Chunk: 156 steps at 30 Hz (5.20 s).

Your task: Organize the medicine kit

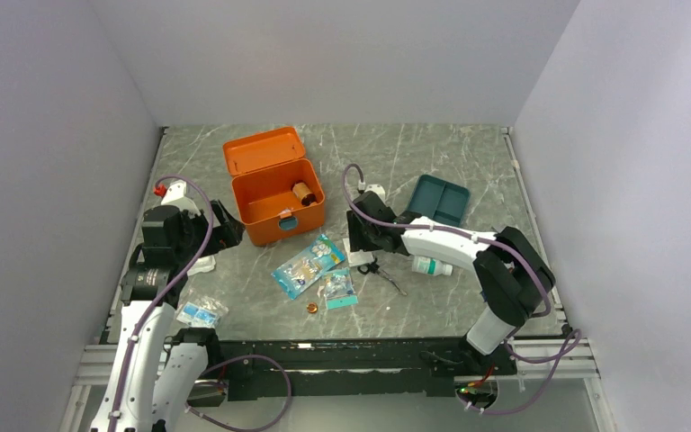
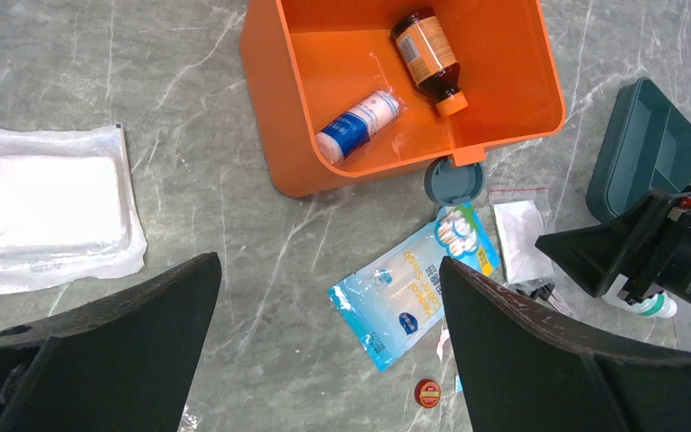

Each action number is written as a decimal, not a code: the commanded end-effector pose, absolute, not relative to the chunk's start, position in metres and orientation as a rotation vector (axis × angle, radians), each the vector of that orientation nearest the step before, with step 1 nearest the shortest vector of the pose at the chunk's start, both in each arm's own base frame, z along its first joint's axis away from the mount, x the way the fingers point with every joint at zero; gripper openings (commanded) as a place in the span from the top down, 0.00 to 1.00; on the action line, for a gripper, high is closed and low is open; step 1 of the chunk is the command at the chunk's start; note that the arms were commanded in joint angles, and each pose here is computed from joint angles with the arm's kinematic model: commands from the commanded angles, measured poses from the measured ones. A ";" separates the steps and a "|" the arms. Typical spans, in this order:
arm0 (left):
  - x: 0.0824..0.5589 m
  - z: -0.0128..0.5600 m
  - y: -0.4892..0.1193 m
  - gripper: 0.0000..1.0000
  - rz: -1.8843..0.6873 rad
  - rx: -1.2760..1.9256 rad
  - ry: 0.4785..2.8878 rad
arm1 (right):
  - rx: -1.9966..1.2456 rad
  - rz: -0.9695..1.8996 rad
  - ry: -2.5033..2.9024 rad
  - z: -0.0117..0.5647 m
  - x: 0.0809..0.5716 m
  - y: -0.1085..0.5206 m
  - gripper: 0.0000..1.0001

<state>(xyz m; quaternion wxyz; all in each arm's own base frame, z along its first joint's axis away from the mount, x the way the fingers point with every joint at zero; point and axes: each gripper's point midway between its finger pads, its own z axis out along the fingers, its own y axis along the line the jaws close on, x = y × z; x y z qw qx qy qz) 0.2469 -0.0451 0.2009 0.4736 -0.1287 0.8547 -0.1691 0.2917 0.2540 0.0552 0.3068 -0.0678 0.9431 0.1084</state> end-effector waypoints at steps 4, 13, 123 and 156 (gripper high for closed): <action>0.250 0.211 -0.047 0.01 -0.418 -0.285 2.064 | -0.161 0.265 2.473 0.057 0.305 0.265 0.45; 0.251 0.210 -0.047 0.01 -0.422 -0.285 2.068 | -0.186 0.218 2.496 0.044 0.305 0.266 0.62; 0.251 0.208 -0.046 0.01 -0.416 -0.296 2.068 | -0.333 0.769 2.194 0.186 0.404 0.504 0.50; 0.246 0.172 -0.082 0.01 -0.461 -0.135 2.273 | -0.224 0.496 2.241 0.194 0.290 0.308 0.24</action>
